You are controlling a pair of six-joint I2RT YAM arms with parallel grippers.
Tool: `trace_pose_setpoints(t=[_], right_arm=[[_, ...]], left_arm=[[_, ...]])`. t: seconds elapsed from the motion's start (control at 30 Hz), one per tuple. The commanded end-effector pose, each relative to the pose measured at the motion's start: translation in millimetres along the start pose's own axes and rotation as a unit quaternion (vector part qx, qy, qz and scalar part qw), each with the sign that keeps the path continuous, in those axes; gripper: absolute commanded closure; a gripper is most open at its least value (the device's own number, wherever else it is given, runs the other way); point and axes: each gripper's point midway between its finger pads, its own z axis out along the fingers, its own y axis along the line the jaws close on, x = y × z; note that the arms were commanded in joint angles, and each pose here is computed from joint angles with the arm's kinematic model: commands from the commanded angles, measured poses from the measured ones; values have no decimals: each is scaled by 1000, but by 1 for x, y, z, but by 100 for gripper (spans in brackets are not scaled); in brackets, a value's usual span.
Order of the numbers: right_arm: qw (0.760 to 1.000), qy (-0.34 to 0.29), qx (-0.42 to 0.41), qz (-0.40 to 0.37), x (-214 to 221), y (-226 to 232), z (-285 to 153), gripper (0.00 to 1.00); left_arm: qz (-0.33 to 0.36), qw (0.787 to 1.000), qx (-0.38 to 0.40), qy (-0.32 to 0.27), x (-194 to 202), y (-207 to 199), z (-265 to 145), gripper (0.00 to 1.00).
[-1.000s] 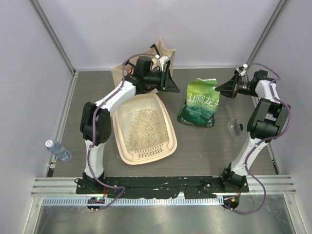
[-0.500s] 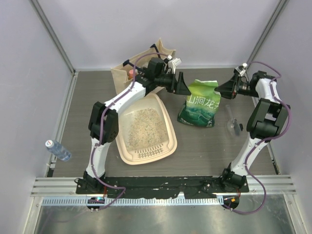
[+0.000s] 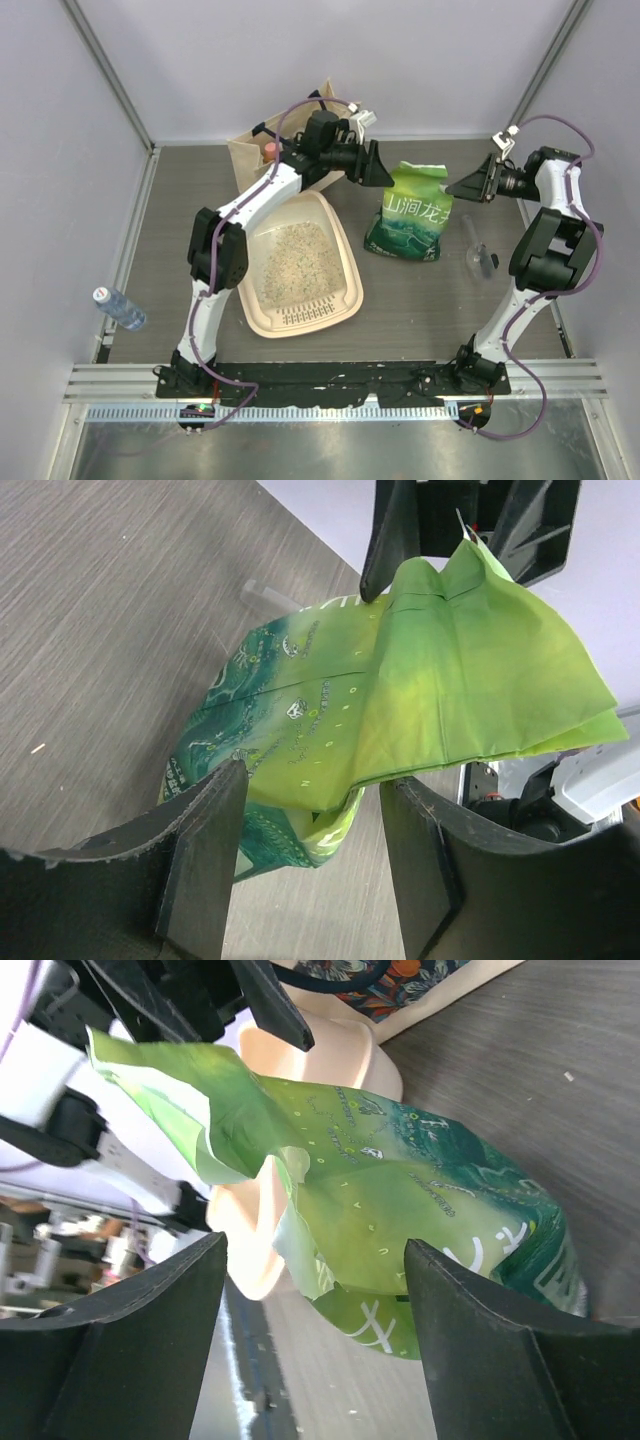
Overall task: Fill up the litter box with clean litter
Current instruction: Close the cat litter bag at the center of the board.
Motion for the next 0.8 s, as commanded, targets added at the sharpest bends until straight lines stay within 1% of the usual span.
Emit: trace_pose_setpoints(t=[0.0,0.1,0.13,0.23,0.27,0.3,0.5,0.53,0.57,0.6,0.67,0.7,0.73,0.77], right_arm=[[997,28,6,-65,17,21,-2,26],[998,22,-3,-67,19,21,0,31],[998,22,-4,-65,20,19,0,32],[997,27,-2,-73,21,18,1,33],[997,28,-2,-76,22,17,1,35],[996,31,1,-79,22,16,1,41],[996,34,2,-85,23,12,1,44],[996,32,0,-85,23,12,2,47],[996,33,-1,-83,22,9,2,54],[997,36,0,-69,22,8,3,70],[999,37,-2,-36,19,-1,6,83],[999,35,-4,-10,18,-3,7,91],[999,32,-3,30,16,-4,6,94],[999,24,-9,43,10,-2,6,96]], left_arm=[[33,999,12,-10,-11,-7,4,43],[36,999,16,-9,-11,-8,5,47],[35,999,16,-8,-10,-9,5,49],[38,999,16,-9,-12,-9,5,52],[39,999,17,-9,-12,-10,5,53],[40,999,17,-9,-13,-10,5,56],[44,999,18,-9,-15,-9,7,59],[44,999,18,-8,-14,-7,8,61],[46,999,18,-8,-14,-7,8,64],[46,999,20,-7,-15,-8,8,69],[44,999,23,-4,-13,-7,9,78],[42,999,25,-2,-12,-9,9,89],[38,999,29,2,-11,-11,8,94],[25,999,28,7,-9,-11,6,99]])
